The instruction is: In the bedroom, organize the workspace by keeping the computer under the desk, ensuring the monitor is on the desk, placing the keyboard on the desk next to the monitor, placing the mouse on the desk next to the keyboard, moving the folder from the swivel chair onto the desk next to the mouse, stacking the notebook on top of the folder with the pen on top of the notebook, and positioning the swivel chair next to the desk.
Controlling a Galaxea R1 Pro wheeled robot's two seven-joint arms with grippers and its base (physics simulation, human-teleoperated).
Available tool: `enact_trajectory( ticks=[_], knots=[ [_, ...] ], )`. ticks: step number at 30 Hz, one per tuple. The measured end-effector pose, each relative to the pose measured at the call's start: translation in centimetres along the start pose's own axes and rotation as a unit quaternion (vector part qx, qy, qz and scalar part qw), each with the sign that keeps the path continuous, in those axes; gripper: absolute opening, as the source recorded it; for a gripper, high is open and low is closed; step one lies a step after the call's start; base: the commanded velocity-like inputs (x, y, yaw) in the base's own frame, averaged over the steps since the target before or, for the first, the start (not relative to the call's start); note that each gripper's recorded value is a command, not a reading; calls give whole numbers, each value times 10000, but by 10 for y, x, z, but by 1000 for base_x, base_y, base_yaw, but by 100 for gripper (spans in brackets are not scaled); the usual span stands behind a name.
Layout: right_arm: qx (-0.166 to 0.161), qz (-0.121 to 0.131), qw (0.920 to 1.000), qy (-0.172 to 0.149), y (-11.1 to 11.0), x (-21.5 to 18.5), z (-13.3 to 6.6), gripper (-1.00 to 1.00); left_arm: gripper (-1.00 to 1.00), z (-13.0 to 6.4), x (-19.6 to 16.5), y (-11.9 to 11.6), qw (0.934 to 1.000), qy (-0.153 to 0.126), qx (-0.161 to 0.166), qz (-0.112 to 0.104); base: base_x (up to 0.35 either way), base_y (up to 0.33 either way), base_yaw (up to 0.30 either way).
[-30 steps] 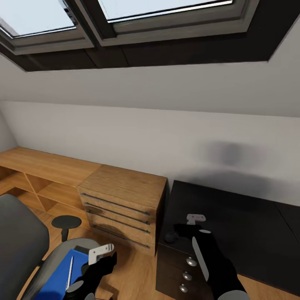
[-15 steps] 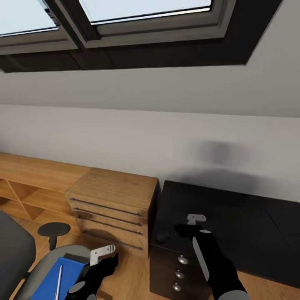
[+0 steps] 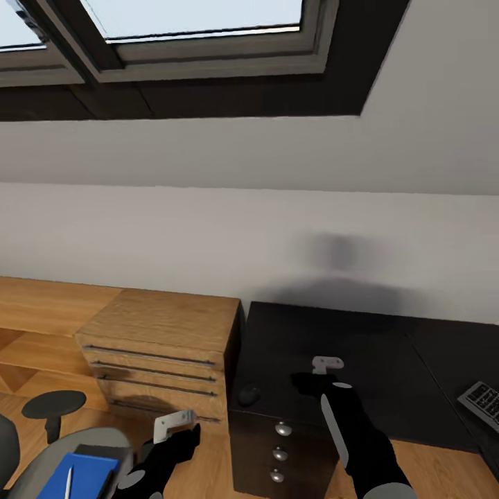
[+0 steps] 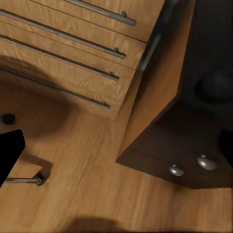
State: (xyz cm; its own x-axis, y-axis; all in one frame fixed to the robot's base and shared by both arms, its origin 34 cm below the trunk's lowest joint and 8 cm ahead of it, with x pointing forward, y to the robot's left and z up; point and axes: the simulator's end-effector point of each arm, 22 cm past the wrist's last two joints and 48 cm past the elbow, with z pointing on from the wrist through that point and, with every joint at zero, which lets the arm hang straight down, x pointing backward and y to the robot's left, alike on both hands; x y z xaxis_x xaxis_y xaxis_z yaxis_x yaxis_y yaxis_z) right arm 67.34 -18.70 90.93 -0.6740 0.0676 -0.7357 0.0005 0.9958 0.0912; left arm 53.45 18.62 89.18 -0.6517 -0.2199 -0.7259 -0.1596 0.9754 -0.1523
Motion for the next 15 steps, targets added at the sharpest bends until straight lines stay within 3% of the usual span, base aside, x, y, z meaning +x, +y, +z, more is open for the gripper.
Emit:
enact_trajectory(
  ticks=[3, 15],
  knots=[
    [3, 1, 10000, -11, 0, -1, -1, 100, 100, 0, 1, -1, 10000, 1, 8, 21, 11, -100, -261],
    [57, 98, 9999, -34, -8, -3, -2, 100, 100, -1, 1, -1, 10000, -8, 9, 47, 73, -295, -285]
  ],
)
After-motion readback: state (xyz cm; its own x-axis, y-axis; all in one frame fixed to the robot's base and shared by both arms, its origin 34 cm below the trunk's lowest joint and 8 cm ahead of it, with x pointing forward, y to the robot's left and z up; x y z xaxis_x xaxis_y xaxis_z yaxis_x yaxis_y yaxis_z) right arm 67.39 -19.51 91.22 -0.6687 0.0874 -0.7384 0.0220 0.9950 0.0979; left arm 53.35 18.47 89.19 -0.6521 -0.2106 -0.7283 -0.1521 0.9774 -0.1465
